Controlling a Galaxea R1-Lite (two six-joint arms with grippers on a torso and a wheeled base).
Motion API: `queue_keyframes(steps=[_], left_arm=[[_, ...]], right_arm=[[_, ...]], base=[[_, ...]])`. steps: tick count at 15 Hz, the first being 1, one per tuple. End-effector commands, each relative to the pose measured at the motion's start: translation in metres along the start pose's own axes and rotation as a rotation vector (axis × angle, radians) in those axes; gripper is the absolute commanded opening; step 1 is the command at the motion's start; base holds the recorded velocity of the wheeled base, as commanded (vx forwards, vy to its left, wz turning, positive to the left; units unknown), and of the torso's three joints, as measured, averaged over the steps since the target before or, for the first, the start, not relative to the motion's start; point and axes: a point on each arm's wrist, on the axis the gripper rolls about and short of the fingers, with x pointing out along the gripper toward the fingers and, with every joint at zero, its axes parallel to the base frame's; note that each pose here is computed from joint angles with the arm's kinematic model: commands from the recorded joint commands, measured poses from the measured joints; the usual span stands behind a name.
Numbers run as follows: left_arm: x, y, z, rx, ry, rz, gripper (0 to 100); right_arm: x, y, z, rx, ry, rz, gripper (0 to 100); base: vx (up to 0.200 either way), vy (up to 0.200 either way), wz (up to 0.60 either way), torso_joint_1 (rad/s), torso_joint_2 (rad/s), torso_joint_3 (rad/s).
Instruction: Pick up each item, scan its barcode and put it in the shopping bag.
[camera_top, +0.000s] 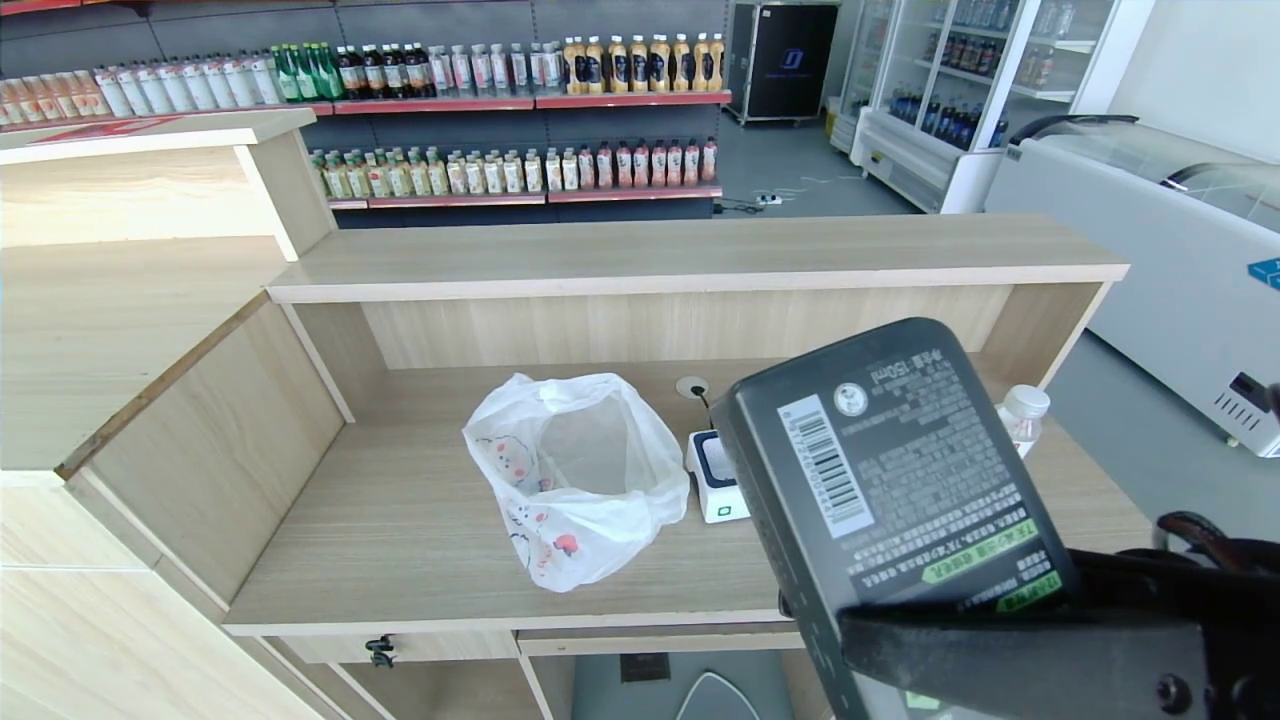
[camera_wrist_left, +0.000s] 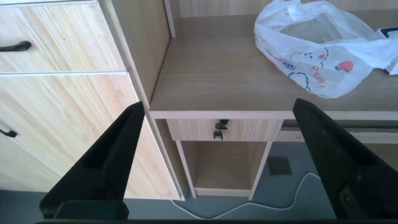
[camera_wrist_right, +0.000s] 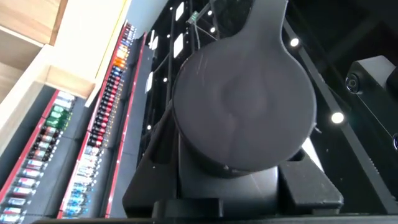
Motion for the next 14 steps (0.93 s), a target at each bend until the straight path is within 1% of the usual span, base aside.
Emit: queue_keyframes(steps=[1,11,13,14], left_arm=[[0.0,0.0,0.0,0.0,0.0,0.001,100],[0.0,0.0,0.0,0.0,0.0,0.001,100],[0.0,0.0,0.0,0.0,0.0,0.001,100],[0.0,0.0,0.0,0.0,0.0,0.001,100]], right_arm=[[-0.001,0.0,0.0,0.0,0.0,0.001,0],[0.0,0.004,0.003,0.015,-0.011,0.012,0],[0.003,0.008,-0.003,0.089,0.004,0.025,0],[0.006,0.02,0.0,0.183,-0.029,0.067,0]], base=[[0.0,0.0,0.0,0.0,0.0,0.0],[0.0,0.0,0.0,0.0,0.0,0.0],[0.0,0.0,0.0,0.0,0.0,0.0],[0.0,0.0,0.0,0.0,0.0,0.0]])
